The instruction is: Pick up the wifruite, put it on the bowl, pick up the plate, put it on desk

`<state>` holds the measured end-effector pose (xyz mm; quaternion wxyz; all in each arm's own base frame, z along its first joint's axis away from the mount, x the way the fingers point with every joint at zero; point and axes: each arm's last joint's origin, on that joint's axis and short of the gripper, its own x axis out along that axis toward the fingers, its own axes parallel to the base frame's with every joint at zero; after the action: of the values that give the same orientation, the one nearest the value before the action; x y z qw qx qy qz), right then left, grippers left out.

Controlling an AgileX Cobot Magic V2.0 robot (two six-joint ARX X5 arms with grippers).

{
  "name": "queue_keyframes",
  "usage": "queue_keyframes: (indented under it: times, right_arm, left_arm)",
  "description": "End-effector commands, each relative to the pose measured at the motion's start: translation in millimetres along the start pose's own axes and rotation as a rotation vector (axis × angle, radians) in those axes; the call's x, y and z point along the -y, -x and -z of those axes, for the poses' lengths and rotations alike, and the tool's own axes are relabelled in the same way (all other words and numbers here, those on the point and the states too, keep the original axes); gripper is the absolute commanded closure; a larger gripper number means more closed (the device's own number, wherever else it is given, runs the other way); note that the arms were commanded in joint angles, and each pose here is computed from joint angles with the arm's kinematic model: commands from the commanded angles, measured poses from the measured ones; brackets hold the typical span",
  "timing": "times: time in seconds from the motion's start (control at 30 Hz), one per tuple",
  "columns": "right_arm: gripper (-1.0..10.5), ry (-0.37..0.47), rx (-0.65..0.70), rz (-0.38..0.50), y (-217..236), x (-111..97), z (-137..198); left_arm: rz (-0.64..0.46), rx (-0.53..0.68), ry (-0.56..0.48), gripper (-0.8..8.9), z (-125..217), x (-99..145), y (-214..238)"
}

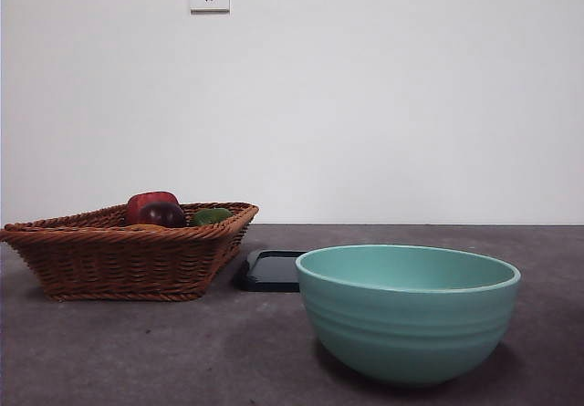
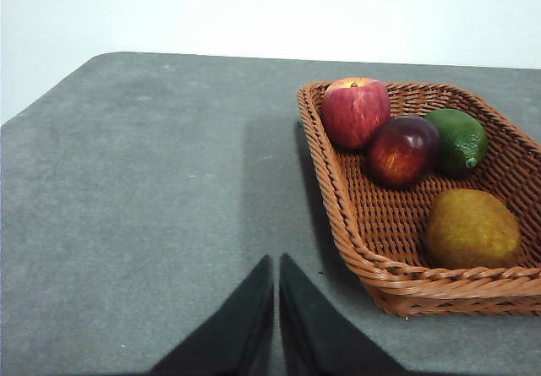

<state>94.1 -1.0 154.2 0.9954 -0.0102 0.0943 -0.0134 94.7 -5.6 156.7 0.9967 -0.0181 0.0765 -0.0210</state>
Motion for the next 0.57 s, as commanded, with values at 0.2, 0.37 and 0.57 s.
queue_keyframes:
  times: [0.2,0.37,0.57]
  right_arm:
    - [9.4,-0.133,0.009,-0.049,-0.9,-1.4,1.2]
    - [9.4,-0.194,0.016,-0.062,0.7,-1.7,-2.9]
    - [9.4,-0.333,0.1,-0.067,12.1,-0.7,-31.5]
  left_arm:
    - [-0.001,0.023,0.066,8.04,2.4,-0.3,-1.9]
    - [0.005,0.044,0.117,8.04,-3.8,0.2,0.0]
    - [0.025,0.15,0.216,8.04,-40.7,1.6,13.8]
